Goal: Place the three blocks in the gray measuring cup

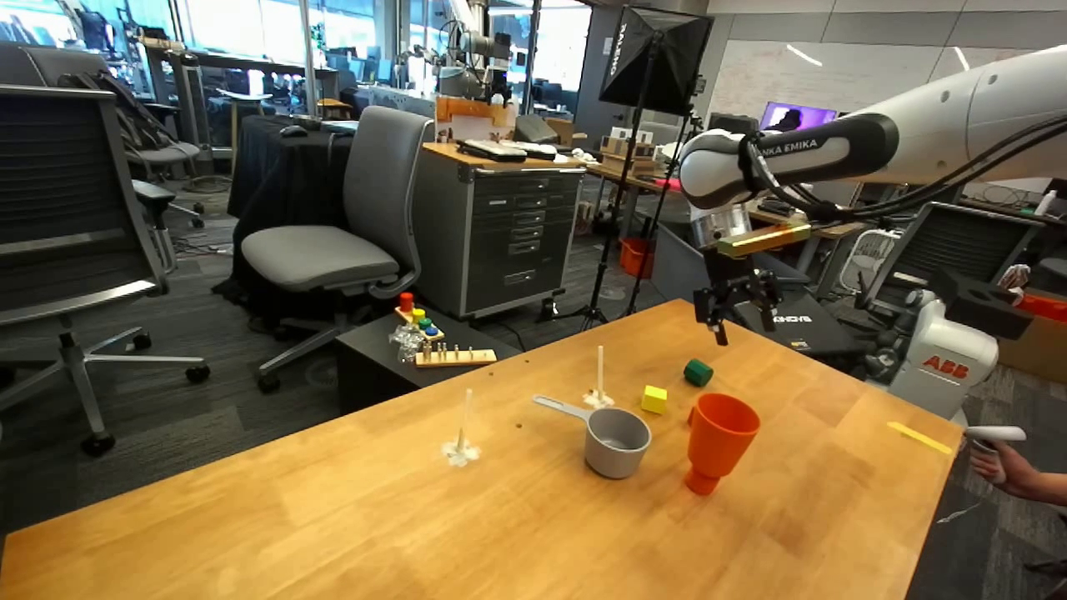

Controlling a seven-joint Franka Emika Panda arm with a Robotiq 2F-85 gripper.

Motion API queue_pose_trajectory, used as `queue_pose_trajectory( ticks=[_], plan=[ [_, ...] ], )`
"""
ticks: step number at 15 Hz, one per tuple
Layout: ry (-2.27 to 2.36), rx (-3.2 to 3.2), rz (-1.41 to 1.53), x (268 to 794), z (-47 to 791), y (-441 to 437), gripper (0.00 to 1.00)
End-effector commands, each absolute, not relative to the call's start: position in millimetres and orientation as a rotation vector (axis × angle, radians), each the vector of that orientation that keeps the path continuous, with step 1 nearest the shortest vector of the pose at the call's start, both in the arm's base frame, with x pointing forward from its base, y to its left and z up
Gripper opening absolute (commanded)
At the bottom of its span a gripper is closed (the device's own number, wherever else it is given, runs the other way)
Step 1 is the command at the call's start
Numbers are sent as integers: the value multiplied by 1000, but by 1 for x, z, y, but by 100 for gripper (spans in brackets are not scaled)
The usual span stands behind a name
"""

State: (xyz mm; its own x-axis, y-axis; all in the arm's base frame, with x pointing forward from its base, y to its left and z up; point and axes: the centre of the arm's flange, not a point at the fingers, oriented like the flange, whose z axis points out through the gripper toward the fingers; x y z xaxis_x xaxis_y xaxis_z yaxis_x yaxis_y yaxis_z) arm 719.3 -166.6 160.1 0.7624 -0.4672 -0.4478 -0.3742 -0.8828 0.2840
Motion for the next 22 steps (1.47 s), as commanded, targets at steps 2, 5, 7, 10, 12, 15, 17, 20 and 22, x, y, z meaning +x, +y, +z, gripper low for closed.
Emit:
queue_pose_trajectory(
  ticks=[2, 5, 7, 10, 12, 15, 17, 20, 22],
  plan=[
    [-812, 2861, -793, 780, 143, -180, 100],
    [-832, 2800, -787, 782, 131, -191, 100],
    [-846, 2781, -772, 785, 122, -197, 100],
    [-841, 2751, -742, 785, 110, -201, 100],
    [-804, 2763, -768, 787, 108, -195, 100],
    [-801, 2777, -785, 714, 112, -177, 100],
    [-792, 2780, -780, 716, 115, -172, 100],
    [-790, 2792, -737, 717, 115, -172, 100],
    [-791, 2843, -696, 720, 113, -167, 100]
  ],
)
